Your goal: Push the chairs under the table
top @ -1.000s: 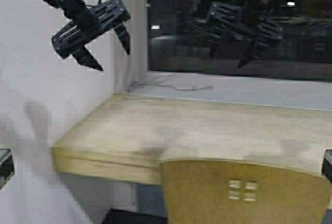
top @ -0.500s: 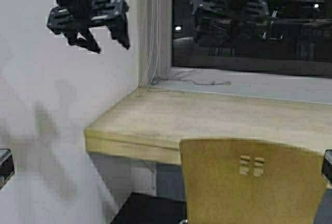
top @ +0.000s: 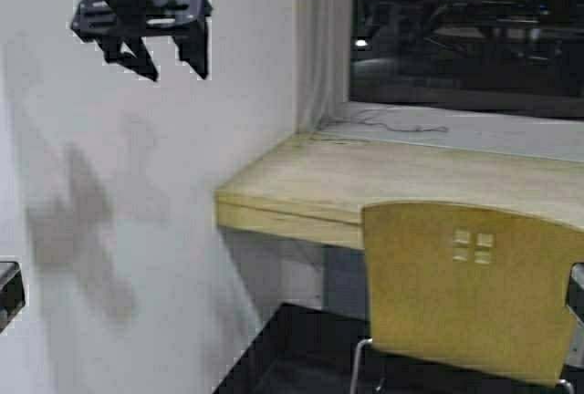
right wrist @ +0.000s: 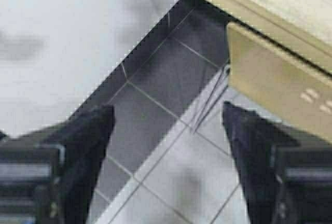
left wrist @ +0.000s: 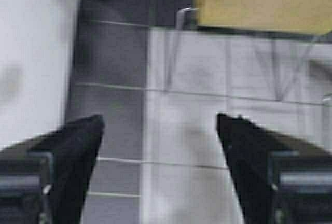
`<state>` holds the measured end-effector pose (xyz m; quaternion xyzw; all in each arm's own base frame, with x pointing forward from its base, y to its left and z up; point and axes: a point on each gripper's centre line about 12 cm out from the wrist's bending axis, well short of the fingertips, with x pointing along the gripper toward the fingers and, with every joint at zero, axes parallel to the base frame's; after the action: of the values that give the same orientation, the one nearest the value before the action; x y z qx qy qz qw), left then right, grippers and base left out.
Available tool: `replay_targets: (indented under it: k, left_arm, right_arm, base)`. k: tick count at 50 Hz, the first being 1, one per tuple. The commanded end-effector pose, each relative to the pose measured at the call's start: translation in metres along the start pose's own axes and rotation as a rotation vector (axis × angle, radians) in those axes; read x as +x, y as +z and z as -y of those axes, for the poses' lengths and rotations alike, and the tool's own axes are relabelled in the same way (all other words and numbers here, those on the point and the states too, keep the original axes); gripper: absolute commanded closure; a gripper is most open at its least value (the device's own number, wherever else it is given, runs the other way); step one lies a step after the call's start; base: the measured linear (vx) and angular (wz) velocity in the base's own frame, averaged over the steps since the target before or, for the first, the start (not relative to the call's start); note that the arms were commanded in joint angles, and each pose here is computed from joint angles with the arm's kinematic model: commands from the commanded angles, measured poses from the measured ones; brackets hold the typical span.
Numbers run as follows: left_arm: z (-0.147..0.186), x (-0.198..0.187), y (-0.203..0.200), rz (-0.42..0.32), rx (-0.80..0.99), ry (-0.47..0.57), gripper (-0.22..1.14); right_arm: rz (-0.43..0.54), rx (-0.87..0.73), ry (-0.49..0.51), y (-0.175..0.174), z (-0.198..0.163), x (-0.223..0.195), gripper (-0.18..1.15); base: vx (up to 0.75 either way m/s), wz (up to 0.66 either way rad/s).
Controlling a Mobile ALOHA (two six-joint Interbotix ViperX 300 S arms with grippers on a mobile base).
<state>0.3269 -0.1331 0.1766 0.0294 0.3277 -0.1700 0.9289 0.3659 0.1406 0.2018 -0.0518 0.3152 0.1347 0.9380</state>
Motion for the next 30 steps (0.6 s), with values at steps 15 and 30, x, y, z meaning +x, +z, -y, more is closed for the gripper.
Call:
replay_targets:
  k: [15, 30]
  left_arm:
    - [-0.003, -0.001, 0.013, 0.040, 0.013, 0.007, -0.05]
    - [-0.003, 0.012, 0.008, 0.011, 0.000, 0.008, -0.05]
  right_arm:
    - [0.034, 0.001, -0.001, 0.012, 0.002, -0.003, 0.01]
    - [-0.018, -0.005, -0.011, -0.001, 0.004, 0.014, 0.01]
  base:
    - [-0.31, 0.05]
    - [-0.33, 0.03]
